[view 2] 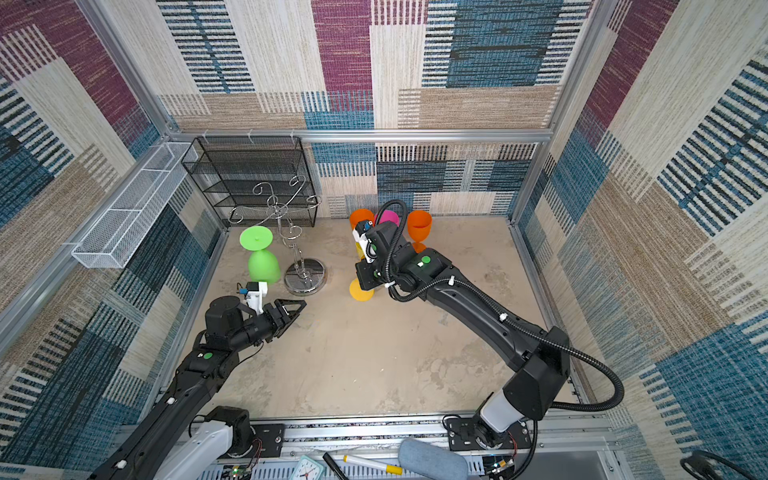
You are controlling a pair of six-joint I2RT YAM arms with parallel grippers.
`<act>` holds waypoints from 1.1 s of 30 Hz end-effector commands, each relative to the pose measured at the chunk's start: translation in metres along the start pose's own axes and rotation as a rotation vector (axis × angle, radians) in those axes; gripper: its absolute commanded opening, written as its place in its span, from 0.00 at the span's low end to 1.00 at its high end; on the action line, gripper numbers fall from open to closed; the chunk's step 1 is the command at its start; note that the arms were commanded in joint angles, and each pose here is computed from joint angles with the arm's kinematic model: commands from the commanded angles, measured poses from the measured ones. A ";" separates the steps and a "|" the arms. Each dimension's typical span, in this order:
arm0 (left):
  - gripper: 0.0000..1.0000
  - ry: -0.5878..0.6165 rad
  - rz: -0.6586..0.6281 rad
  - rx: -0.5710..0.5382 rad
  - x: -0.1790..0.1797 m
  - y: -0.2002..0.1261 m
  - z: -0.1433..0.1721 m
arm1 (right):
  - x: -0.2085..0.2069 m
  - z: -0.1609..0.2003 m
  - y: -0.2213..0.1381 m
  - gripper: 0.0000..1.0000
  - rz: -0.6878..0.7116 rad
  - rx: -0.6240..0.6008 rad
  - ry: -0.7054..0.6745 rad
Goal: Take the wine glass off the wine glass rack
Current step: Pick up the wine glass from the wine glass rack, then place the wine glass at the top-center of the table.
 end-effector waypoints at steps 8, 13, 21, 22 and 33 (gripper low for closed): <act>0.72 0.011 -0.114 0.020 0.016 -0.005 0.008 | -0.084 -0.008 0.014 0.00 0.272 0.007 0.032; 0.74 0.002 -0.145 0.028 0.019 -0.008 0.010 | -0.107 -0.017 0.035 0.00 0.321 0.007 0.037; 0.75 0.015 -0.173 0.017 0.020 -0.015 0.012 | -0.121 -0.034 0.068 0.00 0.363 0.024 0.014; 0.75 0.015 -0.176 0.021 0.021 -0.015 0.012 | -0.122 -0.035 0.071 0.00 0.361 0.026 0.012; 0.75 0.012 -0.177 0.024 0.022 -0.013 0.013 | -0.125 -0.041 0.093 0.00 0.324 0.044 0.017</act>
Point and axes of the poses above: each gripper's point midway between its finger pads, its own y axis out along the fingers, its own x axis along the line the jaws close on, z = x × y, the point moved 5 cm from there along -y, back along the fingers, and after that the axes turned 6 degrees about y, right-handed, at the moved point
